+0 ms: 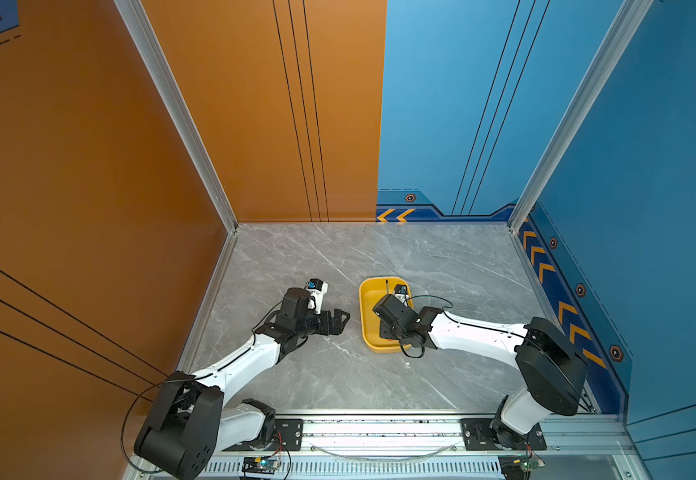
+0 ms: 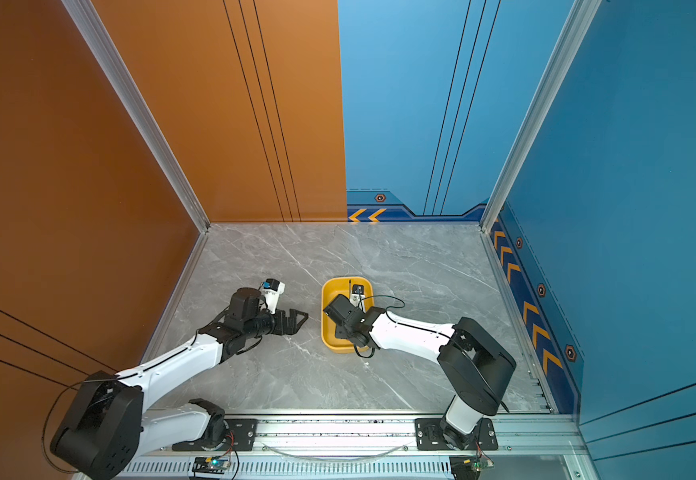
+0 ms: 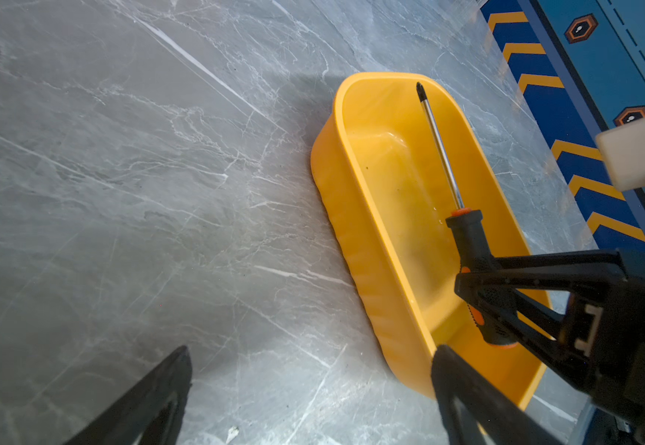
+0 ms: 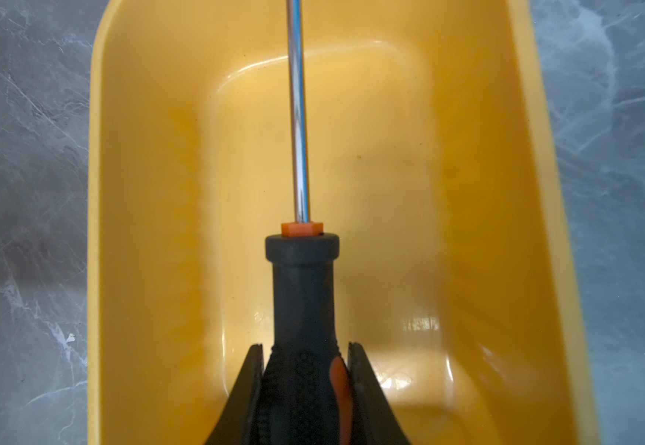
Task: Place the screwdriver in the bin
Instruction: 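Carry the screwdriver over the yellow bin with the right gripper, then lower the screwdriver into the bin and open the right gripper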
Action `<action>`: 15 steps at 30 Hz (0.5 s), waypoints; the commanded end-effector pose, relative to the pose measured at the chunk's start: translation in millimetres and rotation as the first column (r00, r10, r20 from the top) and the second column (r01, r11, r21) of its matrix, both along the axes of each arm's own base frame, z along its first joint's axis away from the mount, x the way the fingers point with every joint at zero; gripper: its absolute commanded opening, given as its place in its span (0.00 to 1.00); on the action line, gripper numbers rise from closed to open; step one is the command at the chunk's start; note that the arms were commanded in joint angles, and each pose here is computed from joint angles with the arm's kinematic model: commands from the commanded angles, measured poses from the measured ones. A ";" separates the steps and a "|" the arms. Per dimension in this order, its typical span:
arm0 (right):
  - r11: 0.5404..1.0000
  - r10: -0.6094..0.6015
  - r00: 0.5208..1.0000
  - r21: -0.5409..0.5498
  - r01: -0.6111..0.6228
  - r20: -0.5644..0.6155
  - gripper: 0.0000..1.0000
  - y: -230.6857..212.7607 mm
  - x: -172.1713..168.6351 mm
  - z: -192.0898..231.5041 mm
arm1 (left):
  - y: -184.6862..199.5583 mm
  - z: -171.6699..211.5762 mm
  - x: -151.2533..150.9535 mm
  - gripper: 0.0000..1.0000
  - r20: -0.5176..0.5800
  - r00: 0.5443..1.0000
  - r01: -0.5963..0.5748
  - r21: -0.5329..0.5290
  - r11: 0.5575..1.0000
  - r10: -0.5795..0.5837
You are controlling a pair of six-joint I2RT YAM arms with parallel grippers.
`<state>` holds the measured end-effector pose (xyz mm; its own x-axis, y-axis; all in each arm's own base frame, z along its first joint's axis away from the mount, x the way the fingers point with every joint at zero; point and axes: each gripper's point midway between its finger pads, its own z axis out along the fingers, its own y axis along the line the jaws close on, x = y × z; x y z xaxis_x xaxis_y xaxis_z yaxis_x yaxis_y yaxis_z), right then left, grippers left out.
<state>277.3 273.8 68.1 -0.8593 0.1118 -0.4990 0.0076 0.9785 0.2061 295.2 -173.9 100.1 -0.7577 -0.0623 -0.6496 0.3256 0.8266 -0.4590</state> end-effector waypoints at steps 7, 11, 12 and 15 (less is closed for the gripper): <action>1.000 0.005 0.999 -0.025 -0.006 -0.038 0.00 7.3 -0.5 -8.0 | -4.9 0.6 -2.7 0.98 -0.001 1.000 0.019 -0.011 1.000 -0.019; 0.999 0.003 0.999 -0.044 -0.005 -0.047 0.00 5.9 -1.0 -12.8 | -5.2 0.4 -3.3 0.98 0.000 1.000 0.022 -0.011 1.000 -0.022; 0.999 0.002 0.999 -0.049 -0.004 -0.051 0.00 5.3 -1.0 -14.6 | -4.9 0.4 -3.0 0.98 0.000 1.000 0.020 -0.011 1.000 -0.020; 0.998 0.001 0.998 -0.062 -0.004 -0.059 0.00 4.8 -1.3 -18.0 | -4.7 -0.1 -2.7 0.98 0.000 1.000 0.020 -0.008 1.000 -0.020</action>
